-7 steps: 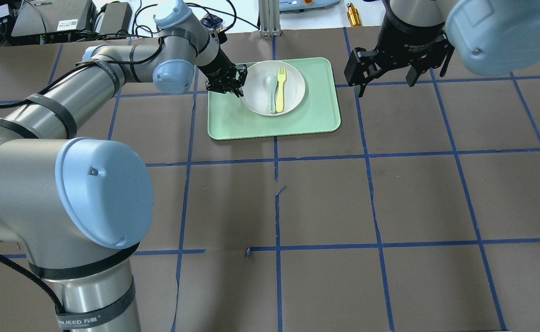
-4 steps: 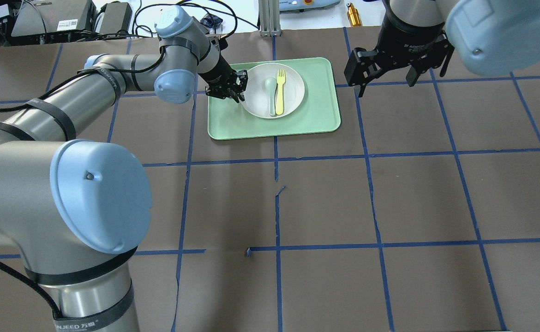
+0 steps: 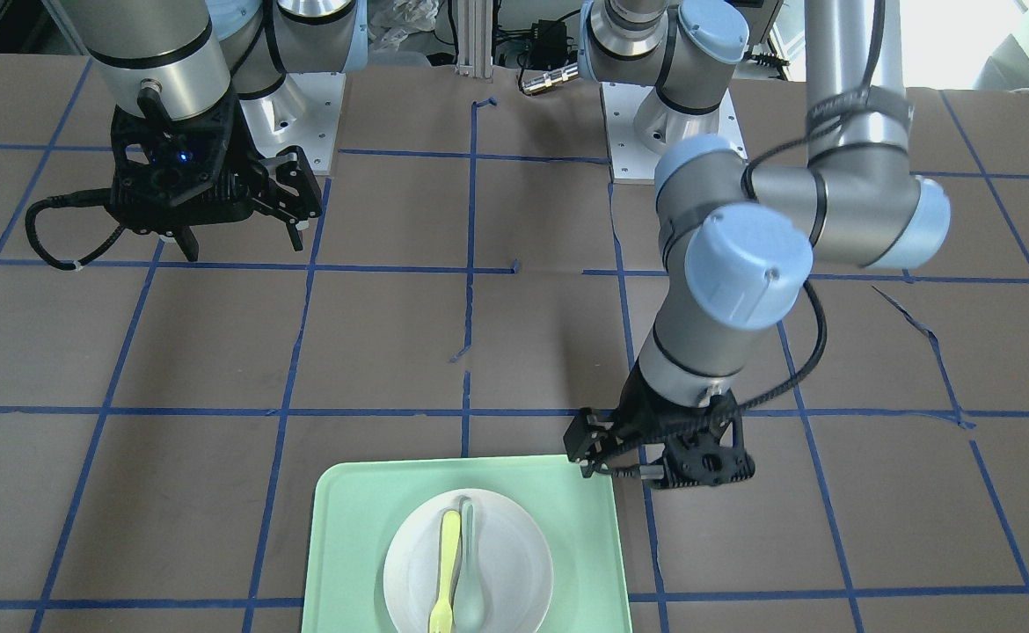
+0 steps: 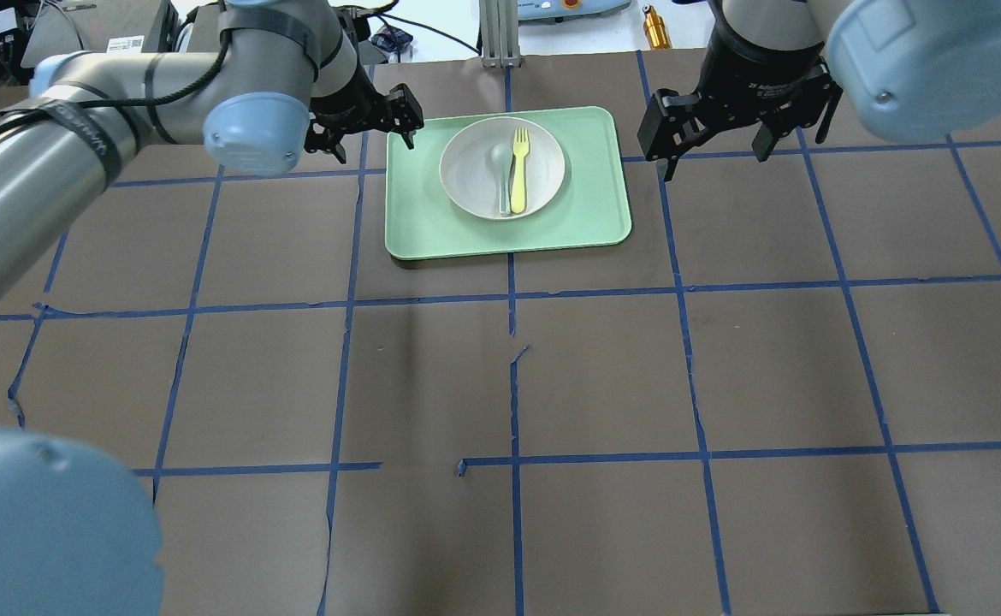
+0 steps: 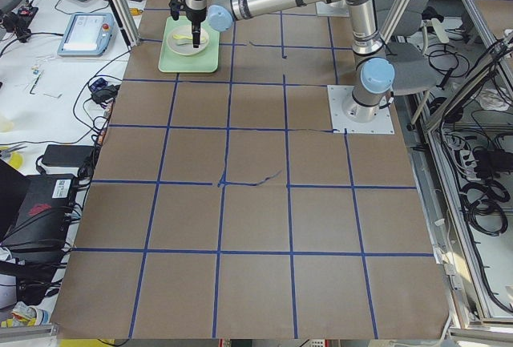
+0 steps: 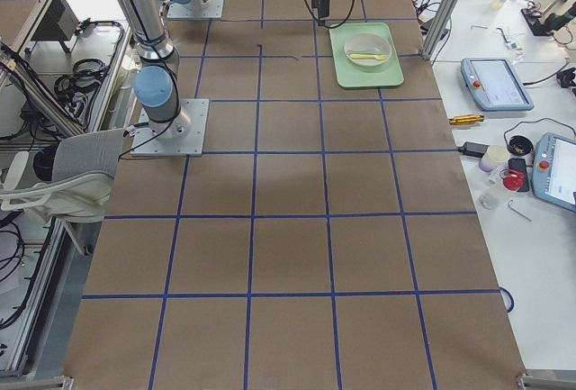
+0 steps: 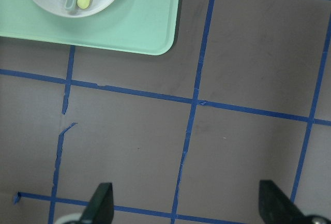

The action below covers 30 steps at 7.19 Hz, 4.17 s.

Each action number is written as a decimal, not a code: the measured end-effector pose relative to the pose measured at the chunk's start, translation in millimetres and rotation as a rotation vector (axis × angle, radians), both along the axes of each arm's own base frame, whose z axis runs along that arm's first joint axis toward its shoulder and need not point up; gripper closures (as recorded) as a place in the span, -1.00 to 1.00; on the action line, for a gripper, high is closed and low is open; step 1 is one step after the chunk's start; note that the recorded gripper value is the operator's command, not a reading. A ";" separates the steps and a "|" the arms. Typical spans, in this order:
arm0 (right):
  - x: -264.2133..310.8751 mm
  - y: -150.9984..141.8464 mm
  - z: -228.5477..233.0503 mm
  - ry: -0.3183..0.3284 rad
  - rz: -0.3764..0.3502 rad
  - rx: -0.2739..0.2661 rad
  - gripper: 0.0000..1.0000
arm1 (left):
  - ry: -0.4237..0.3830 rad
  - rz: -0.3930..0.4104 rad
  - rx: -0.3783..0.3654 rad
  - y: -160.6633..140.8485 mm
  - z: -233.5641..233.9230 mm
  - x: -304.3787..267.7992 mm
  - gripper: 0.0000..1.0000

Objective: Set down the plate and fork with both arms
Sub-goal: 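Open the left gripper and withdraw it while the right arm moves toward the bowl, then lower the right gripper into the bowl and grasp the yellow fork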

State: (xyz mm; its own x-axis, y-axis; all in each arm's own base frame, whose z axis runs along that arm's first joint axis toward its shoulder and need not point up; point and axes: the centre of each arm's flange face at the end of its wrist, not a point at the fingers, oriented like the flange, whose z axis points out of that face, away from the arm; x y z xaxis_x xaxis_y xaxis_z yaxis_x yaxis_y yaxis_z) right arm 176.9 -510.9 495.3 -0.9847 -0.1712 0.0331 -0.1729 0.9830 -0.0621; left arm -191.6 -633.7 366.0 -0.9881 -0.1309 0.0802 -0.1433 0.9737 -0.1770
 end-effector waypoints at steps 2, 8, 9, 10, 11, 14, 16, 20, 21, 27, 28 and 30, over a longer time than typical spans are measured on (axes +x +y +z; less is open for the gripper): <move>0.0 0.1 0.0 0.000 0.000 0.000 -1.00 | -0.038 0.005 0.016 58.5 69.0 7.6 -1.00; 12.6 -28.9 -15.3 -0.024 0.015 -0.162 -1.00 | -0.067 -0.021 0.182 126.5 104.6 3.5 -1.00; 26.7 -51.6 -44.3 -0.027 0.010 -0.166 -1.00 | -0.067 -0.020 0.183 125.6 103.3 4.0 -1.00; 39.0 -78.3 -76.1 -0.035 -0.018 -0.158 -1.00 | -0.067 -0.019 0.185 124.8 102.1 4.2 -1.00; 55.1 -112.2 -99.8 -0.055 -0.037 -0.166 -1.00 | -0.068 -0.019 0.187 124.6 101.2 4.4 -1.00; 108.8 -203.7 -174.4 -0.091 -0.091 -0.096 -0.87 | -0.070 -0.019 0.191 125.6 101.0 4.7 -1.00; 134.5 -228.4 -212.2 -0.094 -0.123 -0.074 -0.63 | -0.071 -0.019 0.192 129.9 101.0 4.8 -1.00; 163.1 -232.6 -252.4 -0.080 -0.108 -0.041 -0.14 | -0.074 -0.019 0.193 134.6 102.3 5.3 -1.00; 164.3 -232.1 -260.6 -0.078 -0.111 -0.029 -0.14 | -0.074 -0.018 0.192 134.8 102.6 5.4 -1.00; 162.4 -223.9 -288.2 -0.059 -0.119 0.016 -0.10 | -0.074 -0.016 0.192 134.1 102.5 6.9 -1.00; 161.9 -222.8 -291.4 -0.056 -0.121 0.021 -0.10 | -0.074 -0.015 0.192 133.6 102.1 7.4 -1.00; 161.4 -222.3 -299.3 -0.049 -0.121 0.030 -0.10 | -0.074 -0.013 0.193 132.7 101.3 8.1 -1.00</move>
State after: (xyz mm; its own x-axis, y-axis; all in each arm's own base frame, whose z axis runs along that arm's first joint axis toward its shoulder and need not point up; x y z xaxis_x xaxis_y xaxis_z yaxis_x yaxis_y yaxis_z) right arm 338.3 -733.2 196.0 -0.9985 -0.0510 -0.0185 -0.0503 0.9980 -0.0378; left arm -183.6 -501.0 467.3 -0.9921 -0.1240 -0.0181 -0.1241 0.9923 0.0036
